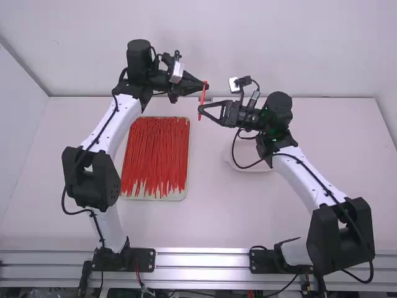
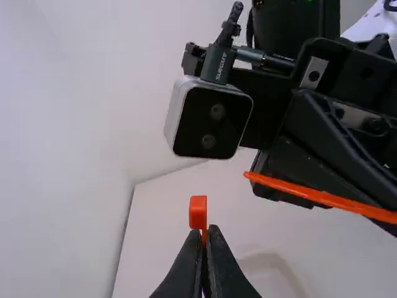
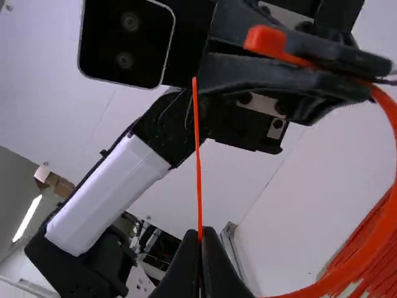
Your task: Fasten the cable tie
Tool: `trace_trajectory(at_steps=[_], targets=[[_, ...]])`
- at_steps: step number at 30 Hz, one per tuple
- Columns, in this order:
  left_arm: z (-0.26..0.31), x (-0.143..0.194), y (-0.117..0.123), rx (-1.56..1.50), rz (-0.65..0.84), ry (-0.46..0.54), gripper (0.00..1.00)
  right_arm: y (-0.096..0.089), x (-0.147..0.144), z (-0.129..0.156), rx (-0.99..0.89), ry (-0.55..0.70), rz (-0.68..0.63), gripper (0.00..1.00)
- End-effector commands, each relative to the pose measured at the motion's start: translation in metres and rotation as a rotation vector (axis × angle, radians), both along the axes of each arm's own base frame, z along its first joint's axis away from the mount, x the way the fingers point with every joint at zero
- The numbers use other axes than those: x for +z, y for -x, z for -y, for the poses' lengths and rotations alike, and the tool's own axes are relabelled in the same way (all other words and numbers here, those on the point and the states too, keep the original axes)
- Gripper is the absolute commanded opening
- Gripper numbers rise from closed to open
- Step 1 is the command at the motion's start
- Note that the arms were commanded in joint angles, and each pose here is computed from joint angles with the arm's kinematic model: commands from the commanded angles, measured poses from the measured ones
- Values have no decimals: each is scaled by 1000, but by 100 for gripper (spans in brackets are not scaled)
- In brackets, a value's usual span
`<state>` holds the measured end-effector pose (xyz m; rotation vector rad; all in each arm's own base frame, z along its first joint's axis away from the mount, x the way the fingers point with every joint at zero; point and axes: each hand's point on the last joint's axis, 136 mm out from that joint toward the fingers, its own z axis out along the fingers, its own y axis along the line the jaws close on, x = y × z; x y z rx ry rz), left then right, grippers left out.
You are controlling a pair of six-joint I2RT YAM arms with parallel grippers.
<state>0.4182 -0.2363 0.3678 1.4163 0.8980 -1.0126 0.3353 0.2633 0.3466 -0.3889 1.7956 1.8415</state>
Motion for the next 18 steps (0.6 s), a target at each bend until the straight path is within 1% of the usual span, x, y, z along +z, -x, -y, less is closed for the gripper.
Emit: trace_trajectory(at_steps=[1,6,13,18], targets=[[4,0,7,-34,18,6,2,-3,-5,3,-5,2,-23,0],[3,2,12,-61,42,14,2,-6,-5,5,-19,2,-32,0],[3,4,11,-61,69,18,2,-4,-5,2,-9,2,-32,0],[8,8,10,-52,55,15,2,-6,-5,5,-18,2,-32,0]])
